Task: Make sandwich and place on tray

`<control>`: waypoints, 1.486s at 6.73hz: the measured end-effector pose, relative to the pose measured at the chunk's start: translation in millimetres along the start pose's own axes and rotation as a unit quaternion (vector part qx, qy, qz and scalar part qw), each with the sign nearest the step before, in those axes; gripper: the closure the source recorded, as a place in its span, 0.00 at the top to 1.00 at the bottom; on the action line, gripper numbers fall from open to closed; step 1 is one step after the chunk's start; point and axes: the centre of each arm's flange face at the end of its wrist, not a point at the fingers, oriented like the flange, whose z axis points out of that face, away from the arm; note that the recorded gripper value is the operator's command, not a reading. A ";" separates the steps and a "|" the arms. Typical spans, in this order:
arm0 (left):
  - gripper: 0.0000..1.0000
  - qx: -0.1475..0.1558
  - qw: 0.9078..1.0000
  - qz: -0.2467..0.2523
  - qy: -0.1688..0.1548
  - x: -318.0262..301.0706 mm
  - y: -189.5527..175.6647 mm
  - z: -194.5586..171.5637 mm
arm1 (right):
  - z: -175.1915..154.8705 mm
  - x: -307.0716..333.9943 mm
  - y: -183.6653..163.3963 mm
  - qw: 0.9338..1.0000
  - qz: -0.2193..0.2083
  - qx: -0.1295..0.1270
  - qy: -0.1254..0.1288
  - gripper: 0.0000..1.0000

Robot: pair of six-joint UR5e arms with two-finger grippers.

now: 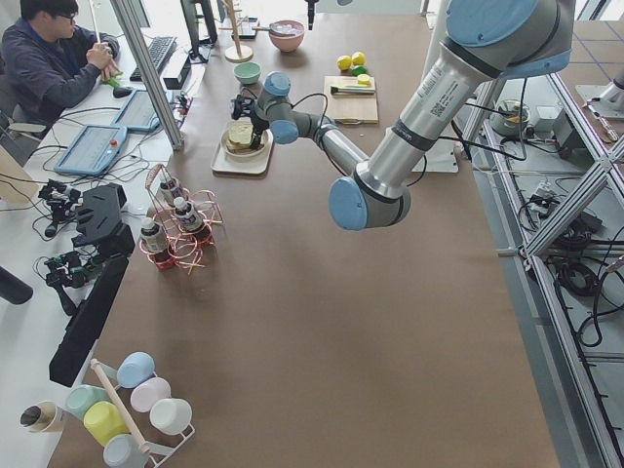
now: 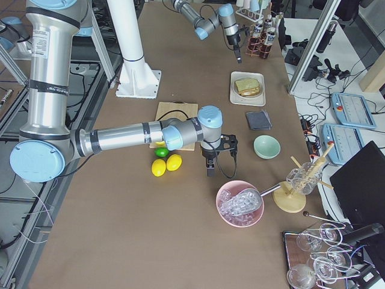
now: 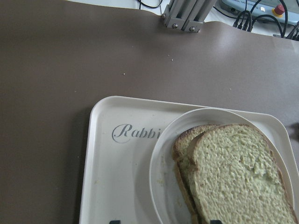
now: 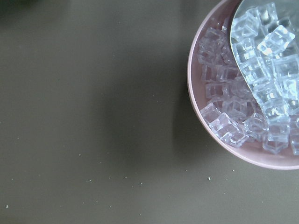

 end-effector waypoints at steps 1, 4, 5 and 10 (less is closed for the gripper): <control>0.98 -0.011 1.000 -0.001 -0.007 -9.3 16.2 -37.2 | -7.5 12.5 0.1 1.000 -0.003 -0.006 -0.002 1.00; 0.98 -0.040 0.997 0.052 -0.037 -96.0 34.6 -90.0 | -32.0 92.6 30.2 0.999 -0.030 -0.031 0.015 1.00; 0.98 -0.071 0.993 0.086 -0.049 -160.3 23.4 -104.2 | -31.4 113.9 49.4 0.999 -0.025 -0.038 0.021 1.00; 0.98 -0.161 0.957 0.225 -0.092 -490.5 26.0 -205.9 | -24.3 133.0 65.6 0.999 -0.012 -0.048 0.022 1.00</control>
